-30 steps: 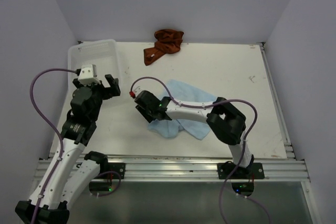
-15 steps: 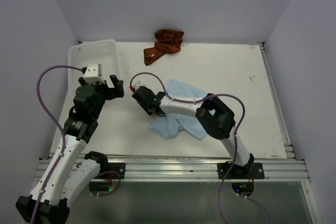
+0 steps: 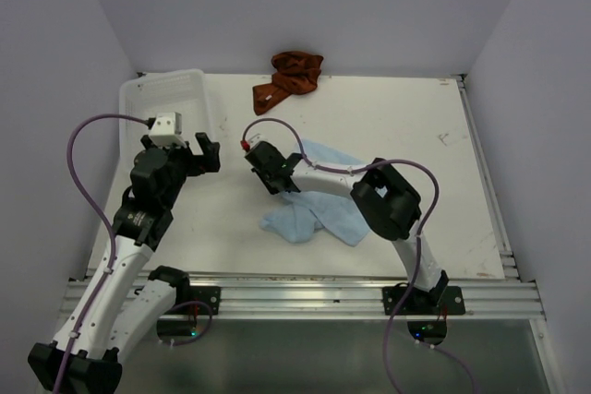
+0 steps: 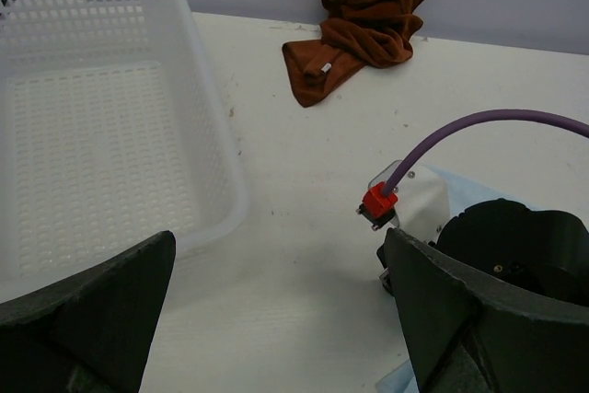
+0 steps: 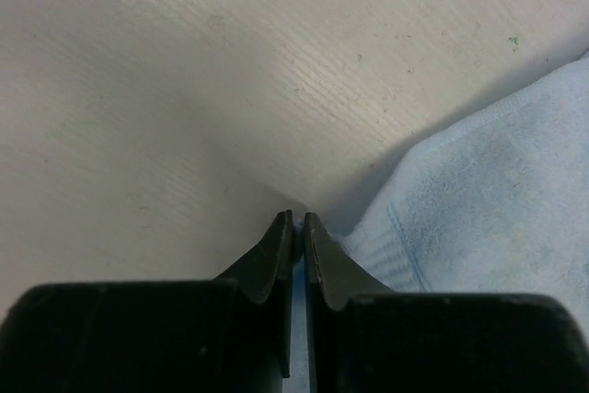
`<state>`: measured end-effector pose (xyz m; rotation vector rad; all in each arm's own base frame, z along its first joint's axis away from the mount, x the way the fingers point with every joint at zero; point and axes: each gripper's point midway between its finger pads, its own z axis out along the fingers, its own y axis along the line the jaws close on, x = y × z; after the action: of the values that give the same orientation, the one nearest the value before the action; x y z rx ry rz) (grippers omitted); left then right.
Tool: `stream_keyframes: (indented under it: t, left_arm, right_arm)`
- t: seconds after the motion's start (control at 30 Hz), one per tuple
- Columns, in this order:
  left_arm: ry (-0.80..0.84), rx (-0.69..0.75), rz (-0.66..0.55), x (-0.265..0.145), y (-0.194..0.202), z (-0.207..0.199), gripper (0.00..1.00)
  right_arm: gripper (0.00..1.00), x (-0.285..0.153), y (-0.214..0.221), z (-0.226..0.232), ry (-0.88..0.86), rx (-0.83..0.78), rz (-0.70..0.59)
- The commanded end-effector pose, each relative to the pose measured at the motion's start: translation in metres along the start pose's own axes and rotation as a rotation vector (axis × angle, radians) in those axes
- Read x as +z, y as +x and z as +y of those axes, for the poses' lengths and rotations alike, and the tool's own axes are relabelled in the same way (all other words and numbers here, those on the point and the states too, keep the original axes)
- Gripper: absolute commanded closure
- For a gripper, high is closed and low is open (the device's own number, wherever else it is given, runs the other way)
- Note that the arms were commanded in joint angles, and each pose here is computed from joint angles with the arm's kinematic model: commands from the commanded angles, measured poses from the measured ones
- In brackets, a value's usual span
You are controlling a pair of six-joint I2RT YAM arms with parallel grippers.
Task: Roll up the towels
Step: Move the towel to the center of the board
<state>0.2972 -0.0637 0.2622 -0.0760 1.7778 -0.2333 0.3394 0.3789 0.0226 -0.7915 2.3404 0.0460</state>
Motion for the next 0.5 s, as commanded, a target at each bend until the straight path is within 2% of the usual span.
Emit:
stream_keyframes:
  t: [0.0, 0.03, 0.2, 0.47]
  left_arm:
    - [0.026, -0.011, -0.040, -0.001, -0.016, -0.007, 0.00]
    - [0.027, -0.012, -0.038, -0.001, -0.016, -0.007, 0.00]
    - [0.027, -0.014, -0.035, 0.000, -0.015, -0.007, 0.00]
    - [0.028, -0.014, -0.038, -0.001, -0.016, -0.007, 0.00]
  right_arm:
    - [0.97, -0.020, 0.002, 0.004, -0.060, 0.011, 0.019]
    - [1.00, -0.023, 0.000, 0.004, -0.063, 0.010, 0.014]
    - [1.00, -0.044, -0.013, 0.005, -0.100, 0.026, -0.011]
    - [1.00, -0.097, -0.051, 0.003, -0.179, 0.115, -0.132]
